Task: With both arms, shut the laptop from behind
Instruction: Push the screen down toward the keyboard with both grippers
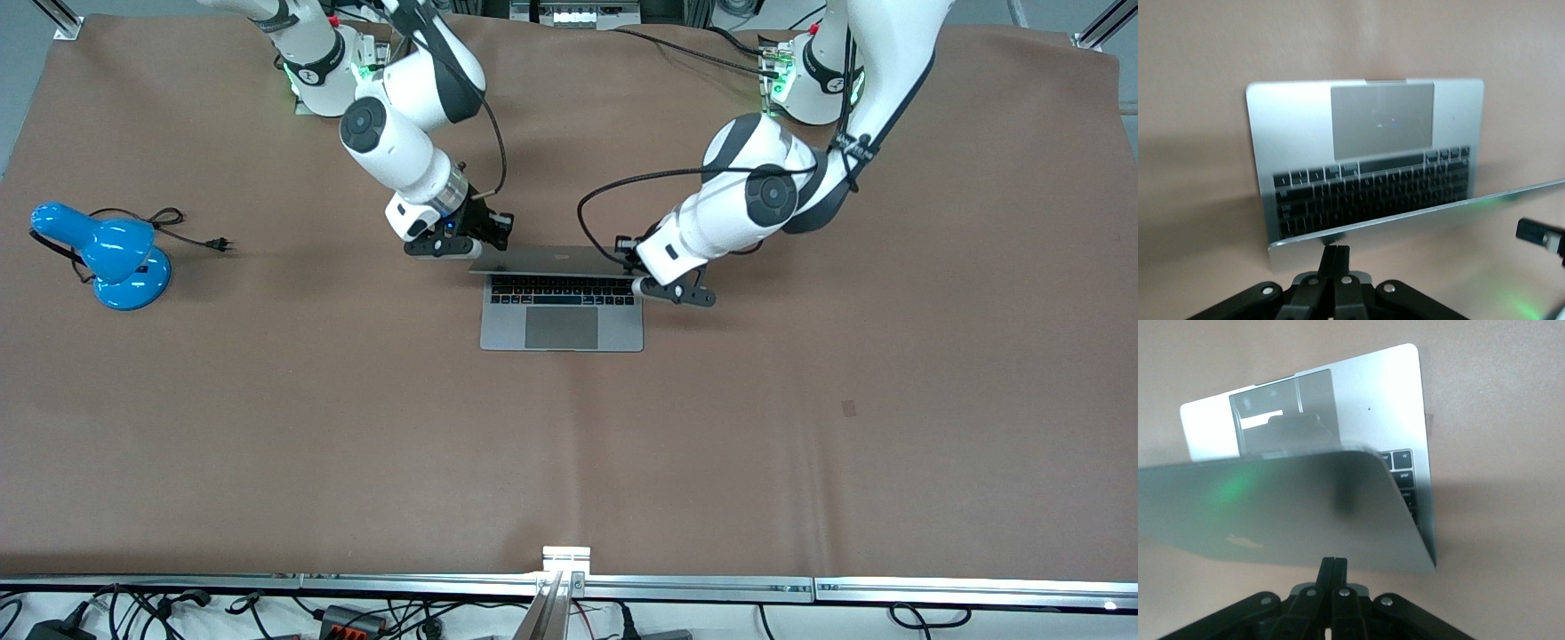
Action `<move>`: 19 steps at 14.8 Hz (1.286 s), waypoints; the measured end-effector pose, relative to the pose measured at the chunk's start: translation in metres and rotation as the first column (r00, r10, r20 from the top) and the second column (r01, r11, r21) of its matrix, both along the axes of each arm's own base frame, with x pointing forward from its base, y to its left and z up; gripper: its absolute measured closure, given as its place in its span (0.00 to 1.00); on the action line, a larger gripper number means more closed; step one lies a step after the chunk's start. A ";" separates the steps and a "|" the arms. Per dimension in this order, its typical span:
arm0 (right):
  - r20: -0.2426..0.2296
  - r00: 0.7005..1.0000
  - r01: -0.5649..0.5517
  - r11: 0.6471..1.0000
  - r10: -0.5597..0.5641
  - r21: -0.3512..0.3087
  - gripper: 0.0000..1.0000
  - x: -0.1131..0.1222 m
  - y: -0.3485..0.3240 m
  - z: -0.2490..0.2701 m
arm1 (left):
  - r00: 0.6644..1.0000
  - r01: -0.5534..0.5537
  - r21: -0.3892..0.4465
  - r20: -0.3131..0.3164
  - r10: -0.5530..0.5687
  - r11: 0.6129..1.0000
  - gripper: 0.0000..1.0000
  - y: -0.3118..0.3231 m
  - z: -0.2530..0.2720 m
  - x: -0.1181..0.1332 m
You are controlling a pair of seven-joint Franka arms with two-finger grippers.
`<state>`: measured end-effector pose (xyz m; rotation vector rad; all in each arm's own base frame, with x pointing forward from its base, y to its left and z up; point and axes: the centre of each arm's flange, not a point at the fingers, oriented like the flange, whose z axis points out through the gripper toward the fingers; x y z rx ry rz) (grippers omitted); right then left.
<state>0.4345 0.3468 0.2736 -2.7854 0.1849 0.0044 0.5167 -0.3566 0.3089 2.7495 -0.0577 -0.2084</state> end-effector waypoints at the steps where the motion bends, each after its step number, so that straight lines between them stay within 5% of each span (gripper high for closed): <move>1: -0.002 1.000 0.001 1.000 -0.001 -0.007 0.99 0.003 0.002 -0.009 | 1.000 -0.006 0.012 0.004 0.006 1.000 0.99 -0.002 -0.005 0.008; 10: 0.014 1.000 0.013 1.000 -0.012 -0.020 0.99 0.027 0.009 -0.028 | 0.999 -0.035 0.014 -0.039 0.035 0.999 0.99 -0.004 -0.056 0.042; 19: -0.007 1.000 -0.001 0.999 0.001 -0.048 0.99 0.042 0.024 -0.068 | 0.999 -0.005 0.099 -0.035 0.008 0.995 0.99 -0.020 -0.108 0.043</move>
